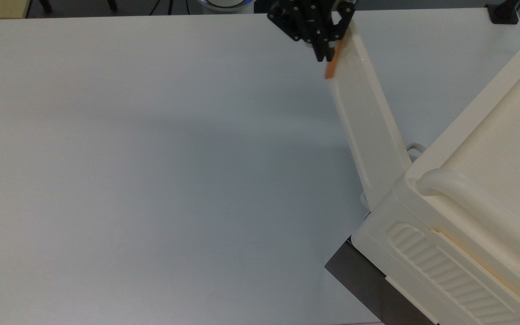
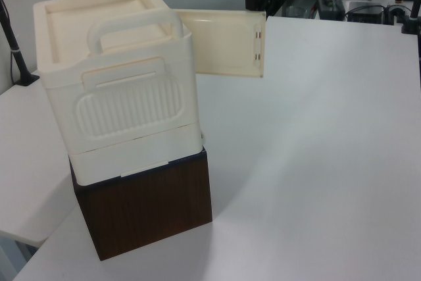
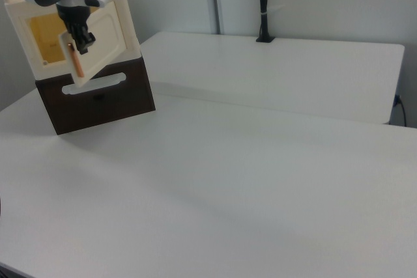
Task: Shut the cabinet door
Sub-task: 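Push the door edge with the gripper, swinging it shut against the box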
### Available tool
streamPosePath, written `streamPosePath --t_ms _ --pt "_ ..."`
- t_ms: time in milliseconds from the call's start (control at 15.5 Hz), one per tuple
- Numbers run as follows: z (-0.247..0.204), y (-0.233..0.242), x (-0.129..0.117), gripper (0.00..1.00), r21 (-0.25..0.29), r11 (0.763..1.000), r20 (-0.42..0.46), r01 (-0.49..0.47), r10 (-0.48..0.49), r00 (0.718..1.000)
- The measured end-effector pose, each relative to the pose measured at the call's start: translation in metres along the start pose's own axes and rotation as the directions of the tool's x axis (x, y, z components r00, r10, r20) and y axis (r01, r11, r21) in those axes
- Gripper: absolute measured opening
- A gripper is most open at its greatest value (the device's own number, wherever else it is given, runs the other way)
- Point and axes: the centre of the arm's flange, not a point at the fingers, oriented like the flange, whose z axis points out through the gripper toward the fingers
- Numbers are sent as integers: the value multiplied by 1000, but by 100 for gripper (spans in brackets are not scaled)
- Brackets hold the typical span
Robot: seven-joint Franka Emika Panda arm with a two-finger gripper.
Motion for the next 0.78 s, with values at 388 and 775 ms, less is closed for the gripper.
streamPosePath --t_ms 388,775 --pt "27 -44 -25 14 38 999 5 30 -30 1000" --pt "71 -84 -41 17 74 994 -37 80 -77 996"
